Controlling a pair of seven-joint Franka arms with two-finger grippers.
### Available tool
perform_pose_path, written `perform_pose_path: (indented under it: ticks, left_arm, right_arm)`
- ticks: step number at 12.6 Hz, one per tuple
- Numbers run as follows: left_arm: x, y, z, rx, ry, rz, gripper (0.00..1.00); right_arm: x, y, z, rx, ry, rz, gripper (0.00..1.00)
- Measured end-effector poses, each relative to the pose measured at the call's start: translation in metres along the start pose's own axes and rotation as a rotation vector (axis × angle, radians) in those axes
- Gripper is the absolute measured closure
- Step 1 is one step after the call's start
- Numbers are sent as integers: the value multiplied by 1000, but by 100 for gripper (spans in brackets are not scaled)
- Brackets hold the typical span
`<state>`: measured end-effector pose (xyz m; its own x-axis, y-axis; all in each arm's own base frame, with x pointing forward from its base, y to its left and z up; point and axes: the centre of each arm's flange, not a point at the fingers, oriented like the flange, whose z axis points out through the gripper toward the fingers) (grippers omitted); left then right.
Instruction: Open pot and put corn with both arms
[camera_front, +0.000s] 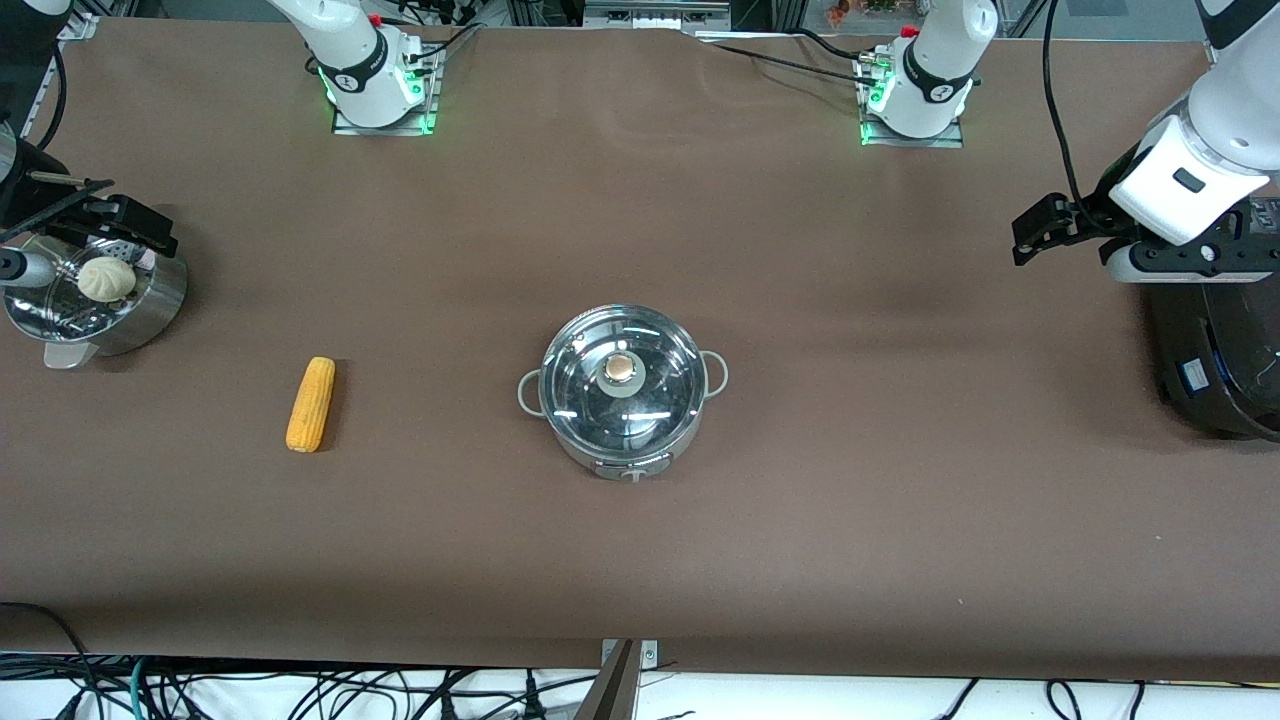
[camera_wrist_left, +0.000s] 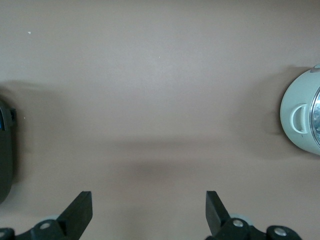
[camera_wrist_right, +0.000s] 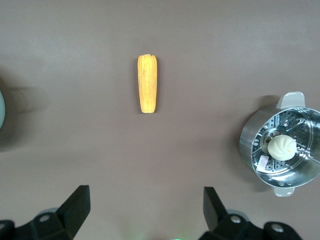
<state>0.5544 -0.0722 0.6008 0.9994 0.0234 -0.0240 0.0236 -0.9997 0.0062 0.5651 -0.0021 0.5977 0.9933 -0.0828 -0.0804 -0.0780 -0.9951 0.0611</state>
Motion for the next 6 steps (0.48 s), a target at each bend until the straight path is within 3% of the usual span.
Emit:
perform_pose_path:
  ticks: [6]
  left_arm:
    - [0,13,-4,-2,8,23,0]
  right_arm:
    - [0,0,0,0,1,0,0]
